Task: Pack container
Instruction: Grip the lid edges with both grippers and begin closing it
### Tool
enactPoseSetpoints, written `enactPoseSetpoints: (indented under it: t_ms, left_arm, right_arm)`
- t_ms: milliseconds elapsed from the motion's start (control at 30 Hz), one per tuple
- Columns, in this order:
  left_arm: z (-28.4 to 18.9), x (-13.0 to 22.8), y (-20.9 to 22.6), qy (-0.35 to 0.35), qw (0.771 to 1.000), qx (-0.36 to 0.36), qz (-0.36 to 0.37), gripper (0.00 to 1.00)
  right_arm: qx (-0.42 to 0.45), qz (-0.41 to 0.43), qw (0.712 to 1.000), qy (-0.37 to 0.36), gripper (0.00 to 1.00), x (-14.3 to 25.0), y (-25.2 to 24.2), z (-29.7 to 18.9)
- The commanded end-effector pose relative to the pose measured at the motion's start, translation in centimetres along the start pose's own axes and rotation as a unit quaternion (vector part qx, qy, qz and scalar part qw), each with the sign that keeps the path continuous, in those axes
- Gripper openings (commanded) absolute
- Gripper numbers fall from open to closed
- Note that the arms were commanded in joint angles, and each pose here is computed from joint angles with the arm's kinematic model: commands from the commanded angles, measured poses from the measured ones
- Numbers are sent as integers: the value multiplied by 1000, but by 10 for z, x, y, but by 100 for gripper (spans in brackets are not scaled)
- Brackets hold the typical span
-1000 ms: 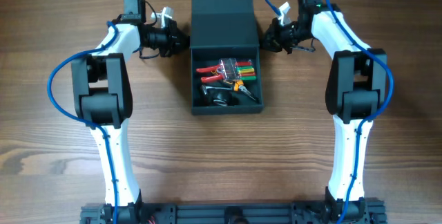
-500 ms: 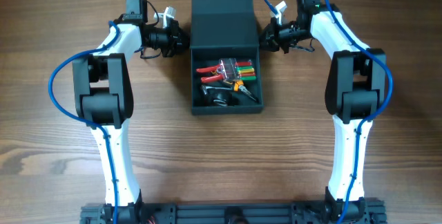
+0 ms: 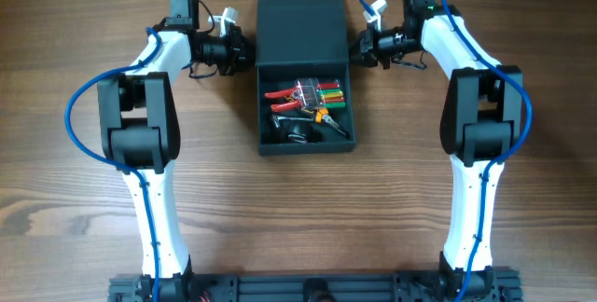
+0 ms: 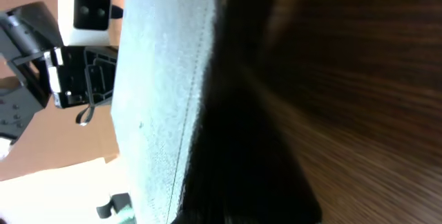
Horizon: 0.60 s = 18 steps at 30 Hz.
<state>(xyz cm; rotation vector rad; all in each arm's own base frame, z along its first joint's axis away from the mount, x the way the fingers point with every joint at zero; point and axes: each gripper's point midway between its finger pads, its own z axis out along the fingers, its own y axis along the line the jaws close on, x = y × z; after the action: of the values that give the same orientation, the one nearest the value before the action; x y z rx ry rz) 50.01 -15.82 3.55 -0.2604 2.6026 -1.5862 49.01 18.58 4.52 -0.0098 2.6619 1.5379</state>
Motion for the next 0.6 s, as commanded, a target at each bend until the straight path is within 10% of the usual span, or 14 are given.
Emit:
enactPoseSetpoints:
  t_ms: [0, 567]
  left_arm:
    - [-18, -6, -47, -17, 997, 20, 67, 4]
    - [-23, 5, -108, -34, 988, 11, 148, 4]
  right_arm:
    - [-47, -21, 999, 10, 4, 3, 15, 4]
    - [-86, -75, 993, -5, 4, -10, 38, -13]
